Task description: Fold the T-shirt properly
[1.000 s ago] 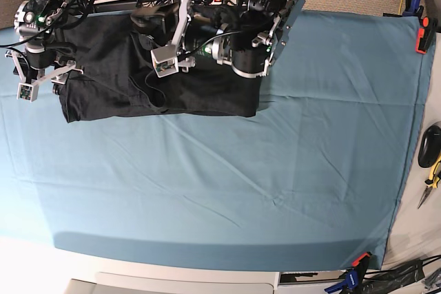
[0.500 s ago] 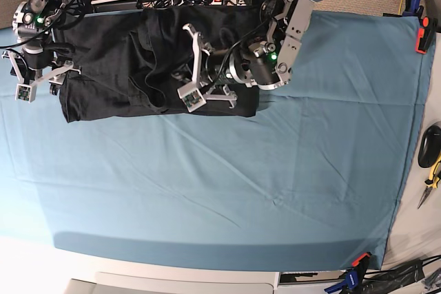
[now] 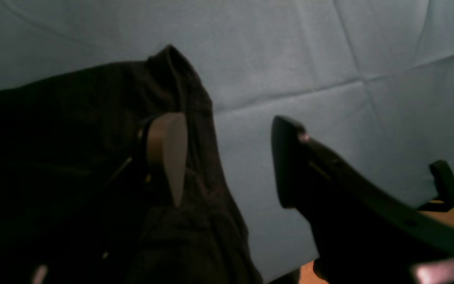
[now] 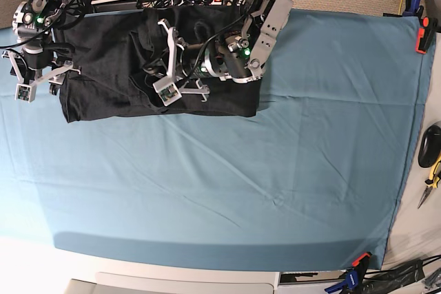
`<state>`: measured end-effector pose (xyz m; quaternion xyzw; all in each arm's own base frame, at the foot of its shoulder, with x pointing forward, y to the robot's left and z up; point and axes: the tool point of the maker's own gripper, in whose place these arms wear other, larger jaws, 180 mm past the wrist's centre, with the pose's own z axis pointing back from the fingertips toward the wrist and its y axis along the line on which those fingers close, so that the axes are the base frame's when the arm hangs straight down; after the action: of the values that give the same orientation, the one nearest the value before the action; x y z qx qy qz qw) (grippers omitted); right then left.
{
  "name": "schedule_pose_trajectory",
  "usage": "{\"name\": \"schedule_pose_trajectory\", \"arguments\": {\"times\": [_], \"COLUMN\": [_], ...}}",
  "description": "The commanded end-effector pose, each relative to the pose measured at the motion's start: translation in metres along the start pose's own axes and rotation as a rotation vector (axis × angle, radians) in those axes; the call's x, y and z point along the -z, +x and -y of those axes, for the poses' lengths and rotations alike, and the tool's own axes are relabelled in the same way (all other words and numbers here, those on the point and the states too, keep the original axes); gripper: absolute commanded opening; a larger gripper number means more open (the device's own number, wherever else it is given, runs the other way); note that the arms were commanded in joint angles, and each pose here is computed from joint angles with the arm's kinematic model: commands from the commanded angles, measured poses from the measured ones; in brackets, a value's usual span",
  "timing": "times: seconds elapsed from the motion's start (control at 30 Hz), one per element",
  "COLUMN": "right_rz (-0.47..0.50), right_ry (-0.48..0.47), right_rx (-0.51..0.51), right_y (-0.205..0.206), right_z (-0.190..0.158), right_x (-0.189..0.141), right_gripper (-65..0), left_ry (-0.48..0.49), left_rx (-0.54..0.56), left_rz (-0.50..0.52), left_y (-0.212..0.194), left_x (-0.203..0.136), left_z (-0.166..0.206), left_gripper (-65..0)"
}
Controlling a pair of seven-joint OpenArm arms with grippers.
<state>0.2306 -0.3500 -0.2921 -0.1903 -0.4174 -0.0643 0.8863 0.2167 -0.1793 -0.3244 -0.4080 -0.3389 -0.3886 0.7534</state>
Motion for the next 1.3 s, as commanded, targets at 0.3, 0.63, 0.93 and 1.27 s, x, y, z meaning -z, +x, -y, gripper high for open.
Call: {"name": "schedule_pose_trajectory", "arguments": {"times": [0.3,0.63,0.93,1.27], "right_rz": [0.079,0.042,-0.148,-0.203], "right_ry": [0.005,-0.198,0.309,0.566], "right_rx": [-0.067,0.136,0.561,0.688], "right_y": [0.025,0.005,-0.028,-0.059], "right_z": [0.012,0.141,0.093,0.053], "right_x": [-0.004,0.005,0.052,0.044], "right_gripper": [-33.1,-21.9,-21.9,-22.0], "left_ry": [-0.067,0.078,0.168,0.148], "left_rx": [0.125,0.034,-0.067,-0.058], "left_rz": [-0.031,-0.063,0.004,-0.005], "left_y": [0.033,0.006,0.001,-0.005], "left_x": [-0.013,-0.058,-0.102,-0.112], "left_z": [0.007,-0.058,-0.102,-0.104], "left_gripper": [-65.0,-40.1,-38.1,-38.1]}}
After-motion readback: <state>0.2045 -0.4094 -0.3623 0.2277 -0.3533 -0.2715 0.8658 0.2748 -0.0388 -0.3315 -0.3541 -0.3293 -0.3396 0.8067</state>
